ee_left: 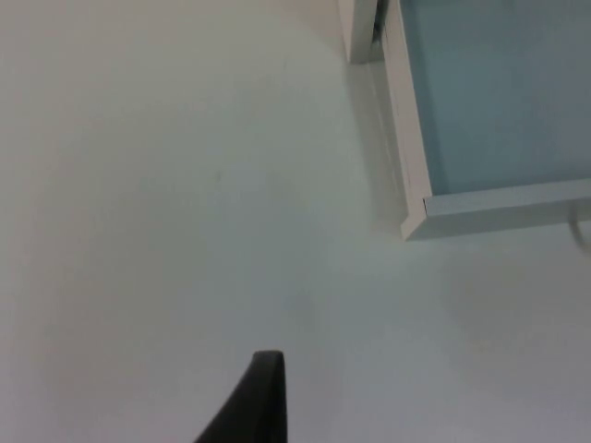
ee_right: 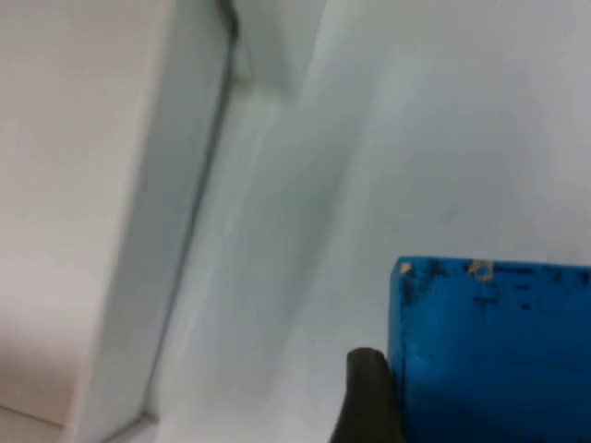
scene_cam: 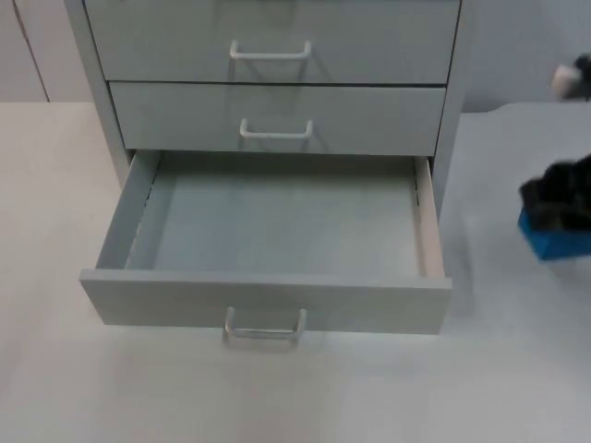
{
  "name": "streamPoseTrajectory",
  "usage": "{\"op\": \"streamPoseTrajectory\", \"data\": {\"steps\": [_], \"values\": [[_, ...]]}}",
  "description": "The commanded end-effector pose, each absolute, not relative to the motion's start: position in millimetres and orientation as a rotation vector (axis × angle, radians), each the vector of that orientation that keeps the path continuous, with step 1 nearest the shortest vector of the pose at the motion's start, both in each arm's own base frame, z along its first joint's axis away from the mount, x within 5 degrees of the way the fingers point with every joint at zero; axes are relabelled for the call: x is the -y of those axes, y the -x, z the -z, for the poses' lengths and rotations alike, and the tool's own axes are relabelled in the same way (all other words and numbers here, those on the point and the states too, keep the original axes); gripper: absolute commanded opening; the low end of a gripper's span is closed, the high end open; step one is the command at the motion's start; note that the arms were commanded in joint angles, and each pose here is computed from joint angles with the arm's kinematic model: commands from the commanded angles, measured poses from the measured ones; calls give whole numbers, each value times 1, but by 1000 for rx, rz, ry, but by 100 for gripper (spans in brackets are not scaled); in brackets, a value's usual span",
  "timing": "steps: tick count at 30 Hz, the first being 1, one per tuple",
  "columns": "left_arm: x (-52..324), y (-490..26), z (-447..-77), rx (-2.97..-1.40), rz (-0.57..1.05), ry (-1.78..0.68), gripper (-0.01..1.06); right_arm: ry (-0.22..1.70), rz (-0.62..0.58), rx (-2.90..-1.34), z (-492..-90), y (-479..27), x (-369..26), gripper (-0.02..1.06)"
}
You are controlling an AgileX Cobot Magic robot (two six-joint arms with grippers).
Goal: Open the drawer with the left hand, place the block into the drawer with the right hand, then close the drawer with the left hand.
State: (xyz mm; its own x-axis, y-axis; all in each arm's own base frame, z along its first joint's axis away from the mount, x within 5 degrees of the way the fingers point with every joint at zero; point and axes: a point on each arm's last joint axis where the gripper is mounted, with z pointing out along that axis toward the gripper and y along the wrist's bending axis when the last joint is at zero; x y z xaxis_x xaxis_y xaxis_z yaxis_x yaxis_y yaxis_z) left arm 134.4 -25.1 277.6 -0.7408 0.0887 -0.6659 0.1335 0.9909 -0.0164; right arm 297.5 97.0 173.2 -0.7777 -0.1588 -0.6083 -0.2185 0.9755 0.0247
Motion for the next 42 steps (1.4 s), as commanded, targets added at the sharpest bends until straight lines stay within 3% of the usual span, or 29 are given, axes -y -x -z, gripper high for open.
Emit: {"op": "streamPoseTrajectory", "data": {"steps": [1,6,17,26,34,42], "values": [[25,-133,-277,-2408,97,-140,105,276,-103,-2413,-209,-285,-92,0],[25,-133,-277,-2408,97,-140,105,236,-79,-2332,-262,-255,-78,0],[25,-133,-277,-2408,97,-140,105,153,-97,-2340,-272,-244,-76,0],[25,-133,-277,-2408,99,-139,105,149,-160,-2283,-276,-231,-113,0],[25,-133,-277,-2408,99,-139,105,145,-147,-2273,-262,-230,-142,0],[25,-133,-277,-2408,99,-139,105,271,-156,-2328,-236,-258,-209,0]]}}
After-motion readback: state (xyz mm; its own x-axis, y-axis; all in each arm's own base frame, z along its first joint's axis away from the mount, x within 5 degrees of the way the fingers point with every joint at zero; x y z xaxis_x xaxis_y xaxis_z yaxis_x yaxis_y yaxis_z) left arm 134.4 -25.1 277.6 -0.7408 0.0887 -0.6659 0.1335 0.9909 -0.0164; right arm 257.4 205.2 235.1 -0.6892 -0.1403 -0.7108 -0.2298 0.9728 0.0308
